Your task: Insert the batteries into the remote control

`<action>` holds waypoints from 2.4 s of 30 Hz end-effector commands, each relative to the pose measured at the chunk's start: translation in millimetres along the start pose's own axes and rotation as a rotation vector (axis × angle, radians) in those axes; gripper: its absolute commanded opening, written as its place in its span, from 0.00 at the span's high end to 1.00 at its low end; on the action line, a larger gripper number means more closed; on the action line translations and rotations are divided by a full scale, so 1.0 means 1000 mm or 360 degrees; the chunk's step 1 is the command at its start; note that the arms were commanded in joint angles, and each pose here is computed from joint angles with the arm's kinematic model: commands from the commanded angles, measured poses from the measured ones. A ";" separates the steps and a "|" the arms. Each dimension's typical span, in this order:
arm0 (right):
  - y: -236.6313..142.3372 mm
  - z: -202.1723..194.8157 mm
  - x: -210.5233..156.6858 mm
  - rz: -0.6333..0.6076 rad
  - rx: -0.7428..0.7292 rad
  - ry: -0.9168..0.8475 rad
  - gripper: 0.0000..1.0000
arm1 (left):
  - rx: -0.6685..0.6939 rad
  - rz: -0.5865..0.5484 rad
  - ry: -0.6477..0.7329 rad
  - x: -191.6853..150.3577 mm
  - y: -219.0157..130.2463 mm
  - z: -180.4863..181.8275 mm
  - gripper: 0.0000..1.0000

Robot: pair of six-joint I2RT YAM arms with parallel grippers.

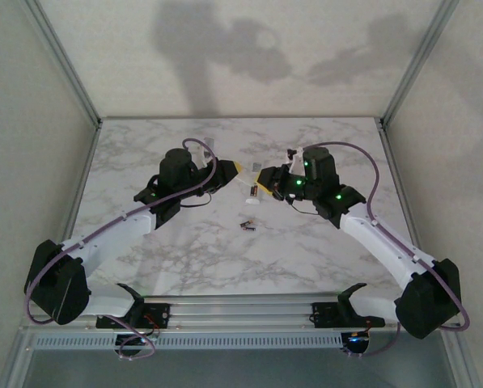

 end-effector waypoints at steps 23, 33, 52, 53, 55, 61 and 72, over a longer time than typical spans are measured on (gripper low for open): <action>0.014 0.014 0.000 0.0013 0.0203 0.0048 0.79 | -0.0078 -0.0013 -0.0036 0.003 0.000 0.001 1.00; -0.011 0.005 -0.011 -0.0192 -0.0010 0.0143 0.58 | 0.0047 -0.0248 0.0043 0.010 -0.013 0.011 1.00; 0.032 0.056 0.010 -0.0661 0.0704 0.0765 0.51 | -0.0332 -0.0874 0.0113 0.009 -0.025 -0.018 1.00; 0.037 0.060 0.003 -0.0617 0.0713 0.0775 0.53 | -0.0333 -0.0876 0.0111 0.009 -0.025 -0.018 1.00; 0.041 0.062 0.001 -0.0593 0.0709 0.0785 0.58 | -0.0331 -0.0884 0.0105 0.010 -0.023 -0.019 1.00; 0.051 0.062 -0.015 -0.0538 0.0663 0.0805 0.58 | -0.0324 -0.0880 0.0105 0.013 -0.017 -0.020 1.00; 0.059 0.063 -0.008 -0.0626 0.0669 0.0788 0.67 | -0.0393 -0.0858 0.0091 0.011 -0.020 -0.024 1.00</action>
Point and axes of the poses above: each hand's point on the last joint's axis, 136 mm out from that joint toward the fingers, its own y axis out along the fingers, its own z axis along the line the jaws close on, x = y × z, the point moved 10 cm from there along -y, back along the fingers, and after that the axes turned 4 degrees about -y, right-handed, at the moved point
